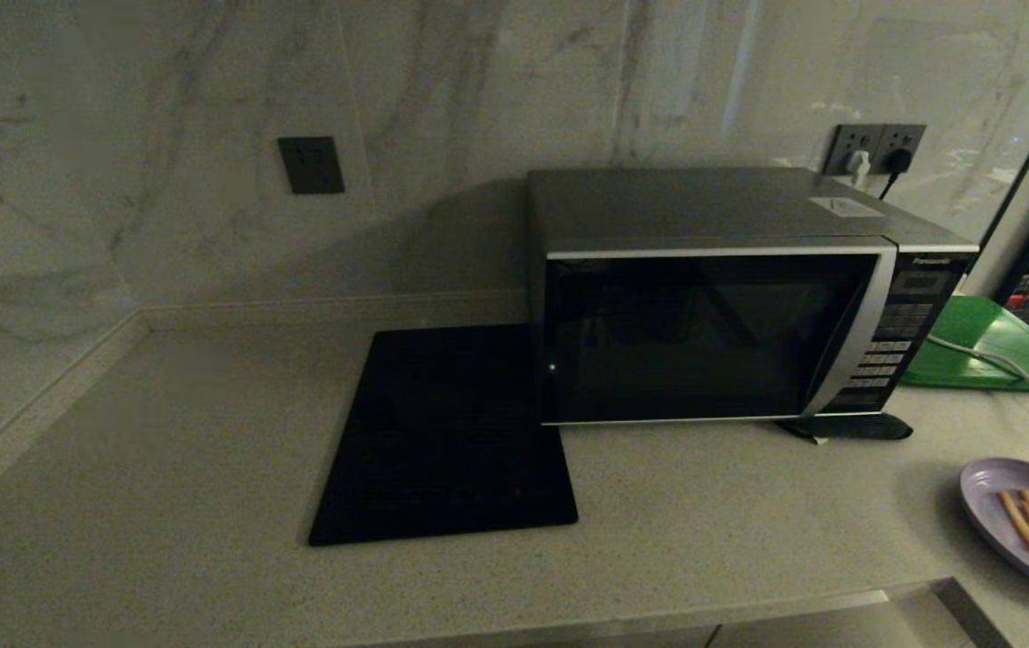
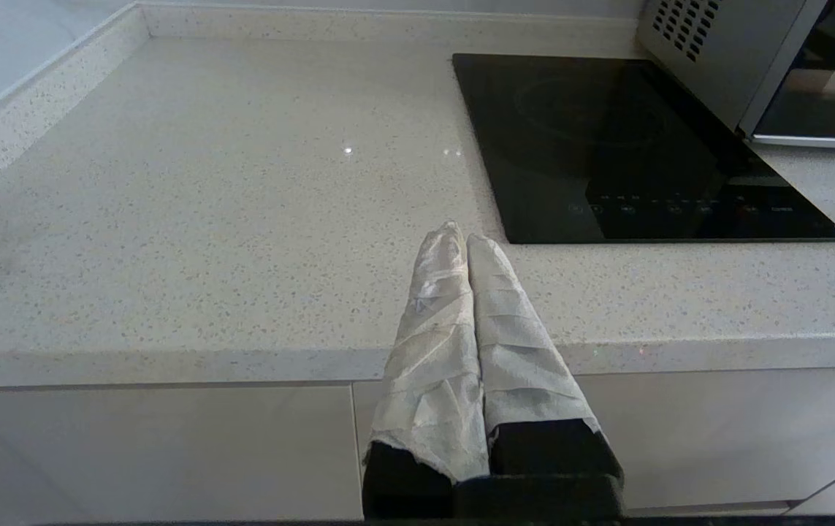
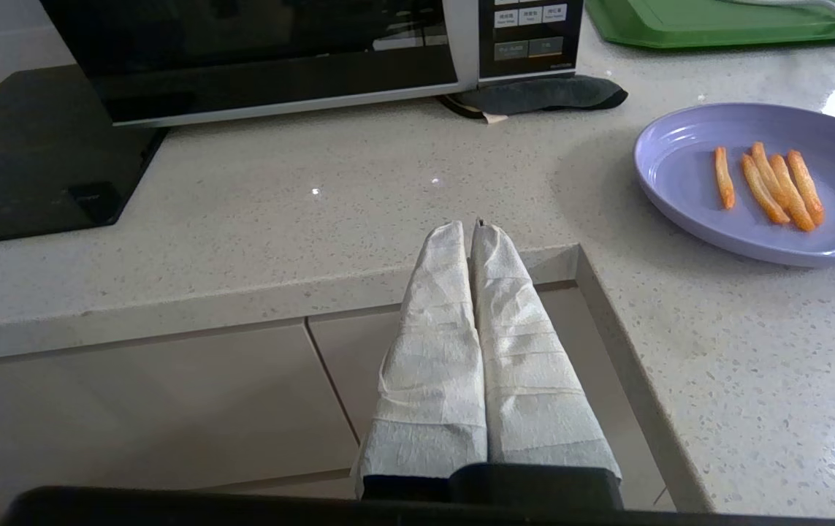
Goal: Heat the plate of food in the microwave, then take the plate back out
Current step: Open the microwave oven
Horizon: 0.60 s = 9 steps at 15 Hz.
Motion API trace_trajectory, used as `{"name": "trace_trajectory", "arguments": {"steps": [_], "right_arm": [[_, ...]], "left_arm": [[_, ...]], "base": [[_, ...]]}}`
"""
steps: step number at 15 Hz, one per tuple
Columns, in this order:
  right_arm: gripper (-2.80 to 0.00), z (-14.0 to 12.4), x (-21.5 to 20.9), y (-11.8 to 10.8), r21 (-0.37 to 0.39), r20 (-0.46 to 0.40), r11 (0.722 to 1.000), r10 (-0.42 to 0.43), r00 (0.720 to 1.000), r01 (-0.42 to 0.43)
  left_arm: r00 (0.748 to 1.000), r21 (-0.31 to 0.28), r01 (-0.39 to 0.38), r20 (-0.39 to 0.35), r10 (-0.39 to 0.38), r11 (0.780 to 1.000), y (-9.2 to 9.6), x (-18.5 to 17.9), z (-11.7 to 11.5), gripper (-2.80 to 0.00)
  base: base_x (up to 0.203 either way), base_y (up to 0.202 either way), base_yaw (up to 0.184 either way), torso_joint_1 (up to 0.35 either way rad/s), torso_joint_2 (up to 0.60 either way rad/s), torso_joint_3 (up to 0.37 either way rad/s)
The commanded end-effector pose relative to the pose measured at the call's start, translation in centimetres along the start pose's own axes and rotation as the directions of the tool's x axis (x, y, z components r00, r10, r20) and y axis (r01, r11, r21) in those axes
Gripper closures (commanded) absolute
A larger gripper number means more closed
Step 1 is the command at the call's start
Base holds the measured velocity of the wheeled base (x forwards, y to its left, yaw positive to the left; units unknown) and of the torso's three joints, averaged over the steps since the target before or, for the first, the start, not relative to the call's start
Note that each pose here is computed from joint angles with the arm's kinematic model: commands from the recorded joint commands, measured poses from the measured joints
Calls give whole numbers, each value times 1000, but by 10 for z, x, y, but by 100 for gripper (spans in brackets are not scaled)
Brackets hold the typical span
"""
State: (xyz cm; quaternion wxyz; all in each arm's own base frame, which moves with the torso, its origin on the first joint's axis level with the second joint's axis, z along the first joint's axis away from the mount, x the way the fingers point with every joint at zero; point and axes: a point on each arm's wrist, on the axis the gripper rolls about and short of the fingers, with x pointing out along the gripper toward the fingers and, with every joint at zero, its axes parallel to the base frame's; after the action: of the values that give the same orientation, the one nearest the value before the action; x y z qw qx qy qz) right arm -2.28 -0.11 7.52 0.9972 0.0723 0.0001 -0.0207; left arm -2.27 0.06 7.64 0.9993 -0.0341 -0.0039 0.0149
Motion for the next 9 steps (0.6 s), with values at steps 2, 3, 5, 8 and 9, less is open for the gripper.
{"name": "trace_trajectory", "arguments": {"steps": [2, 3, 5, 8, 9], "right_arm": [[0, 0, 0, 0, 1, -1, 1000, 0, 1000, 0], [0, 0, 0, 0, 1, -1, 1000, 0, 1000, 0], [0, 0, 0, 0, 1, -2, 1000, 1, 1000, -1], [0, 0, 0, 0, 1, -2, 1000, 1, 1000, -1], [0, 0, 0, 0, -1, -2, 1000, 1, 1000, -1]], "left_arm": [[1000, -1, -1, -1, 1, 1000, 0, 0, 0, 0], [1000, -3, -1, -1, 1, 1000, 0, 0, 0, 0], [1000, -3, 0, -1, 0, 1000, 0, 0, 0, 0], [1000, -3, 0, -1, 0, 1000, 0, 0, 0, 0], [1000, -2, 0, -1, 0, 1000, 0, 0, 0, 0]], "base": [[0, 0, 0, 0, 0, 0], [0, 0, 0, 0, 0, 0], [0, 0, 0, 0, 0, 0], [0, 0, 0, 0, 0, 0], [0, 0, 0, 0, 0, 0]]}}
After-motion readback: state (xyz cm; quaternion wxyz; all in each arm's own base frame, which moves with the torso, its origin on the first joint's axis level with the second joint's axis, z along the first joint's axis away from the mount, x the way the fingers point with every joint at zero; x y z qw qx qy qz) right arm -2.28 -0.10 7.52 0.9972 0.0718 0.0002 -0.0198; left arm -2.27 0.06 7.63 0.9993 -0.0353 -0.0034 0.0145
